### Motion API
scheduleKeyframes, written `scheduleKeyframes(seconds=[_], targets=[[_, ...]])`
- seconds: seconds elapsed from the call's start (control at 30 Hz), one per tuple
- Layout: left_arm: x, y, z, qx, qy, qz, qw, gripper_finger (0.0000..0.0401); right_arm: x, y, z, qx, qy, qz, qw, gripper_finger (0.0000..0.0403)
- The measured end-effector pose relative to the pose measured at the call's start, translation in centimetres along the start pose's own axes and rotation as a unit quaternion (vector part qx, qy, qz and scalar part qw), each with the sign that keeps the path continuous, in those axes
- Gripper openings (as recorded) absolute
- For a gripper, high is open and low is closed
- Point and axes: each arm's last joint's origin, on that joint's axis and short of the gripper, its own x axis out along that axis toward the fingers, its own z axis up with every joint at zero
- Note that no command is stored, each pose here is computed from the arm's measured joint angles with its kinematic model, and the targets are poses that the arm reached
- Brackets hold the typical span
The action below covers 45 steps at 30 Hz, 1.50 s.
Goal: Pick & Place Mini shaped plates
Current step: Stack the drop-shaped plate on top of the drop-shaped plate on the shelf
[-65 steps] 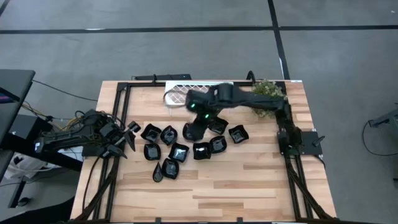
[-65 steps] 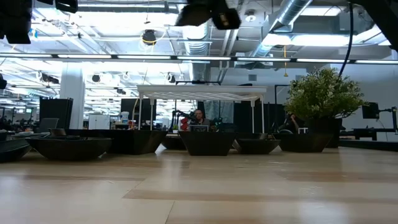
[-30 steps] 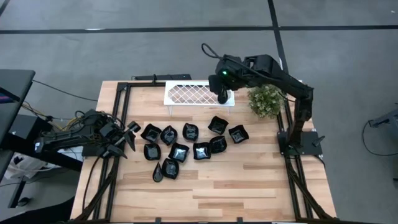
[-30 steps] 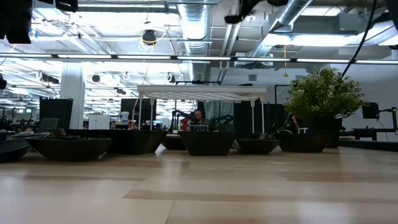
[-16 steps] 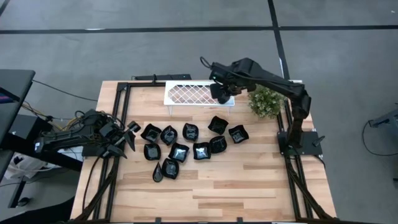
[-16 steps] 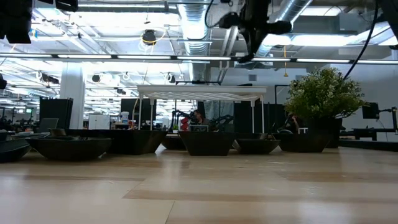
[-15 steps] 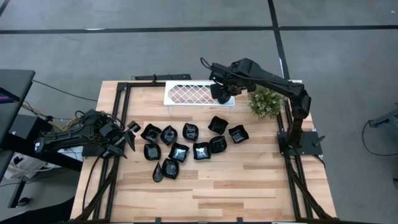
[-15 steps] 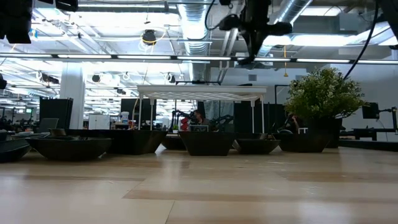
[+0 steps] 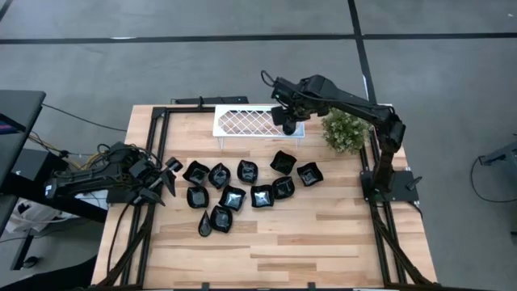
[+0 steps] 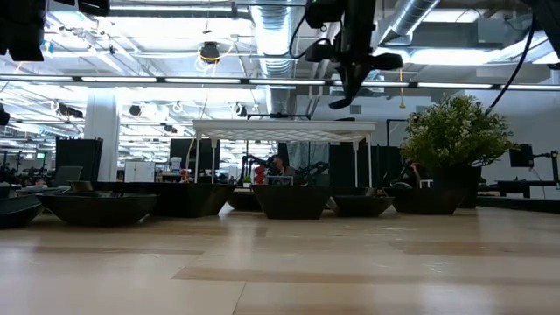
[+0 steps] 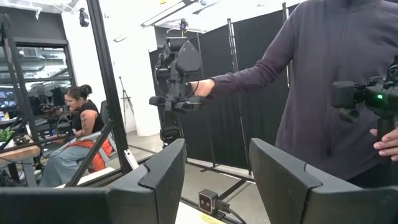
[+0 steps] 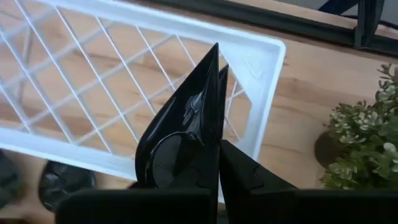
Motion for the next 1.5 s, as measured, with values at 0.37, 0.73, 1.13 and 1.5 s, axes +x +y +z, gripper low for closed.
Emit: scheduleKeyframes(seconds=[0.37, 0.73, 1.13, 1.5], targets=[[0.0, 0.0, 0.0, 0.0, 0.0, 0.0, 1.0, 0.0182, -1.2, -1.6, 0.6, -0.016, -0.013, 0.028, 0.999, 0.0], [0.0, 0.0, 0.0, 0.0, 0.0, 0.0, 1.0, 0.0182, -4.2, -4.0, -1.0, -0.021, -0.081, 0.11, 0.99, 0.0], [0.0, 0.0, 0.0, 0.001, -0.001, 0.0, 1.0, 0.0182, -1.1, -6.3, -5.6, 0.029, -0.13, 0.226, 0.965, 0.0], [0.0, 0.0, 0.1, 0.008, -0.005, -0.001, 1.0, 0.0182, 0.6, -6.4, -5.4, 0.072, -0.131, 0.194, 0.97, 0.0]])
